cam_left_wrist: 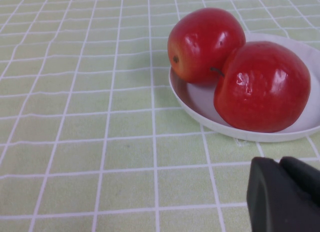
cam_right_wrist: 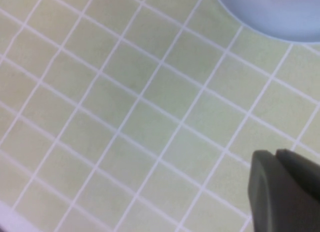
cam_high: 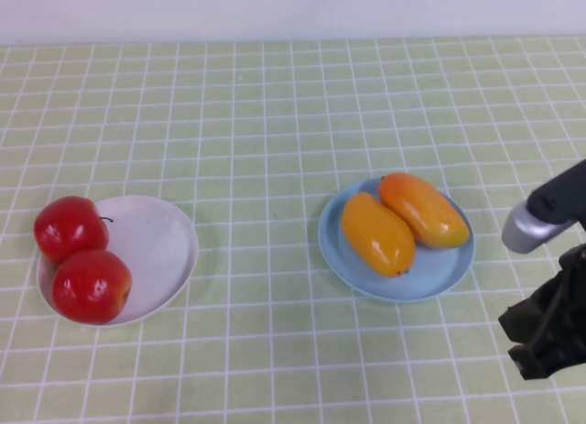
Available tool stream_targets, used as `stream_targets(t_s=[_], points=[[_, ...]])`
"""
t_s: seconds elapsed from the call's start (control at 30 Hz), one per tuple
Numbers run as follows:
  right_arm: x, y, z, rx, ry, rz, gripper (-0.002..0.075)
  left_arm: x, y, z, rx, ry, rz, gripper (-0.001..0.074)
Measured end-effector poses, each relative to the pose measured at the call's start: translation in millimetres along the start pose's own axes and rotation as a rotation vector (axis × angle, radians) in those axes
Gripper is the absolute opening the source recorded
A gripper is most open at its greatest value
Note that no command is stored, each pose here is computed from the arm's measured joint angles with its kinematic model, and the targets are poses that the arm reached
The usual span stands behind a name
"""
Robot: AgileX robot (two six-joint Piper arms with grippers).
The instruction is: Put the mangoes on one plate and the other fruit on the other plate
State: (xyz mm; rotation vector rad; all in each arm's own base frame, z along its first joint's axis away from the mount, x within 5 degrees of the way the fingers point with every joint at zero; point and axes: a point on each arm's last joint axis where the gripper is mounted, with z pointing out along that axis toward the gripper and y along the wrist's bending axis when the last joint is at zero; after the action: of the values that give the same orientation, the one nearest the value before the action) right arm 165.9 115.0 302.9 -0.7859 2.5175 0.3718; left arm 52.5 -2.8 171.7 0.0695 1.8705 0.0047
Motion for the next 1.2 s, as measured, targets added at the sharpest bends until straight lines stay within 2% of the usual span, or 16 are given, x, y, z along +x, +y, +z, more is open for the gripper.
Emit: stream_targets(t_s=[0.3, 0.5, 0.63, 0.8, 0.97, 1.2], points=[[29, -15, 25, 0.076, -0.191, 0.047, -0.0015, 0, 0, 0, 0.000, 0.000, 0.000, 0.0002], [72, -40, 14, 0.220, -0.393, 0.166, -0.0015, 0, 0, 0, 0.000, 0.000, 0.000, 0.0002], [103, -48, 4, 0.329, -0.524, 0.240, -0.0015, 0, 0, 0, 0.000, 0.000, 0.000, 0.0002], [136, -46, -3, 0.423, -0.652, 0.278, -0.0015, 0, 0, 0, 0.000, 0.000, 0.000, 0.0002], [158, -40, -3, 0.492, -0.787, 0.237, -0.0015, 0, 0, 0, 0.000, 0.000, 0.000, 0.0002], [179, -35, 6, 0.533, -0.914, 0.199, -0.0015, 0, 0, 0, 0.000, 0.000, 0.000, 0.0002]])
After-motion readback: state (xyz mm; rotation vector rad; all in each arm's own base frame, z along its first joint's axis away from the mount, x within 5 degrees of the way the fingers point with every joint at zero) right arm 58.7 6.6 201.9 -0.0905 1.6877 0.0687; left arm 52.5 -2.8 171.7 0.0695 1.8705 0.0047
